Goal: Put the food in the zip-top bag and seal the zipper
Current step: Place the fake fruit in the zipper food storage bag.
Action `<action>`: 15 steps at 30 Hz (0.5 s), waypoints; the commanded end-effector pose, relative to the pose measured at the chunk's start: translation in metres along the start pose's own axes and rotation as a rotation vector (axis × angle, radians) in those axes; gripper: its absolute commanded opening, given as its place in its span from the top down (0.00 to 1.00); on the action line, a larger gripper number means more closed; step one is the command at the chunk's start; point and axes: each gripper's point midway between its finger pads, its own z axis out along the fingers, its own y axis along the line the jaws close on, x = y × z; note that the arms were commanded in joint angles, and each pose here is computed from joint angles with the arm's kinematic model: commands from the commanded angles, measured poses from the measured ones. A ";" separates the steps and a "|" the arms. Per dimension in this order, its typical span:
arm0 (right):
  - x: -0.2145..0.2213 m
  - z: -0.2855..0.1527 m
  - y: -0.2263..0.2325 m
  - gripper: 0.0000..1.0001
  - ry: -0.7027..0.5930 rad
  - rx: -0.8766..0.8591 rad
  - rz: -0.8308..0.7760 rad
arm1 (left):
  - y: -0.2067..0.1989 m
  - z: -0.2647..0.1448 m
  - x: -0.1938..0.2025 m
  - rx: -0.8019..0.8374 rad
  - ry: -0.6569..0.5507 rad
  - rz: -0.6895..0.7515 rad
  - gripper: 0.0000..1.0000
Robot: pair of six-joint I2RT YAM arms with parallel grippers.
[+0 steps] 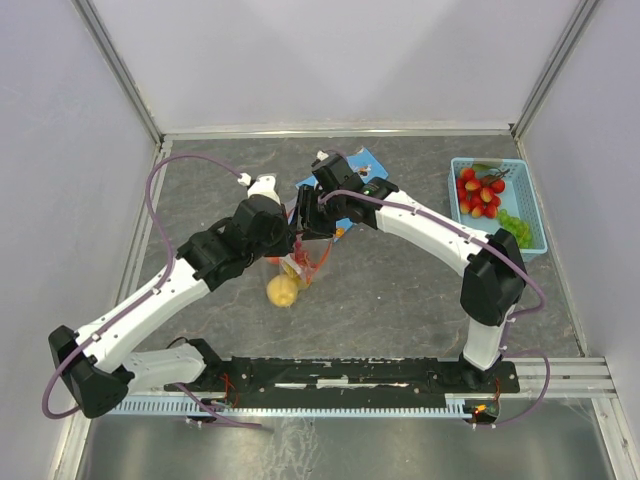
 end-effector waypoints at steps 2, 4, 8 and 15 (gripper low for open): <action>-0.019 -0.027 0.036 0.43 -0.083 -0.101 -0.100 | 0.007 -0.002 -0.007 -0.016 -0.044 -0.090 0.97; -0.023 -0.038 0.041 0.41 -0.100 -0.108 -0.130 | 0.008 -0.004 -0.009 -0.009 -0.058 -0.108 0.97; -0.026 -0.060 0.043 0.39 -0.111 -0.091 -0.203 | 0.012 -0.013 -0.014 0.002 -0.100 -0.125 0.97; -0.035 -0.106 0.019 0.27 -0.118 -0.038 -0.310 | 0.020 -0.023 -0.020 -0.003 -0.150 -0.114 0.97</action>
